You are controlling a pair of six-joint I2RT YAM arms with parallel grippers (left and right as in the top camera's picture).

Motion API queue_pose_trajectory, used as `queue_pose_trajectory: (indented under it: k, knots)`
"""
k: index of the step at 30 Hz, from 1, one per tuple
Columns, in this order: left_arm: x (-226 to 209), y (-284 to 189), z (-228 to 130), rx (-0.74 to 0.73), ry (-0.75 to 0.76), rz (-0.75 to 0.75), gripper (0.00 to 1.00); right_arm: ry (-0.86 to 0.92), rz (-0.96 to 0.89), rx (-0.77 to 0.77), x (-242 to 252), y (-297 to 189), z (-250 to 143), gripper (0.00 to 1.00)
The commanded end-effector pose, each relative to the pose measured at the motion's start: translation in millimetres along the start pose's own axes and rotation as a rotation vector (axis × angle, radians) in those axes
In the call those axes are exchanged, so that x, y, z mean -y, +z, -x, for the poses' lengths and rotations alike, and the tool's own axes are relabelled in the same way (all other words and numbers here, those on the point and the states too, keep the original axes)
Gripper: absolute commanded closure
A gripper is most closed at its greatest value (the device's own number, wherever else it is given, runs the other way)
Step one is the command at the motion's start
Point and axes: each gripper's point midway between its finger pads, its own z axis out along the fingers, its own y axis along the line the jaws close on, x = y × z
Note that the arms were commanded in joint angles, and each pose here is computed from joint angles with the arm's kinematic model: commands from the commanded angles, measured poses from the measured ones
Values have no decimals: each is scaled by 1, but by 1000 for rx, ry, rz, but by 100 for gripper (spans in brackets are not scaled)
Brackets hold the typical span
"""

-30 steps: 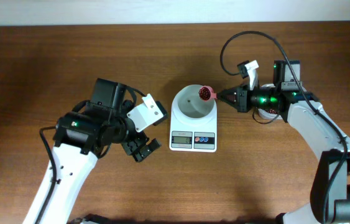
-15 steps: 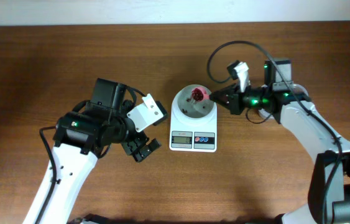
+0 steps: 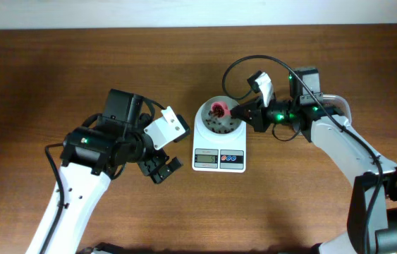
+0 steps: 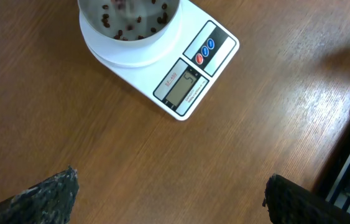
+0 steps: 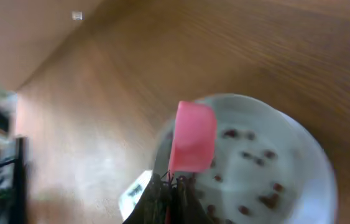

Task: Scoop and weigh 50g on scale
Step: 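Tip the scoop to pour red beans into the bowl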

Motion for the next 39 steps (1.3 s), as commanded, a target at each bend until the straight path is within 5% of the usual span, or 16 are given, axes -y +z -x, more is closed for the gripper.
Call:
queue_pose_trajectory:
  k: [1,9,11,13,17,20,23,25,28,30,33,34,36,39]
  knots:
    - [1,-7,7,30,25,3,1,53,-118,4,16,-6,4,96]
    - [1,-7,7,31,25,3,1,-28,99,51,-21,-6,14,96]
    - [1,-7,7,31,25,3,1,34,-97,9,12,-6,5,96]
    - [1,-7,7,30,25,3,1,38,-100,5,13,-6,4,96]
    - [1,-7,7,31,25,3,1,-42,118,41,-25,-7,11,96]
    - [1,-7,7,31,25,3,1,42,-97,-3,12,-6,2,96]
    - [1,-7,7,31,25,3,1,-43,126,49,-28,-9,14,96]
    - [1,-7,7,31,25,3,1,31,-123,1,14,-9,5,96]
    - [1,-7,7,31,25,3,1,-54,49,34,-20,-12,13,96]
    - [1,-7,7,31,25,3,1,3,-187,-11,18,-17,6,96]
    - [1,-7,7,31,25,3,1,-74,-56,20,-13,-20,15,96]
    - [1,-7,7,30,25,3,1,-56,-218,-5,12,-26,12,96]
    - [1,-7,7,31,25,3,1,-66,-113,6,-13,-29,16,96]
    - [1,-7,7,30,25,3,1,-29,-234,-17,3,-36,12,96]
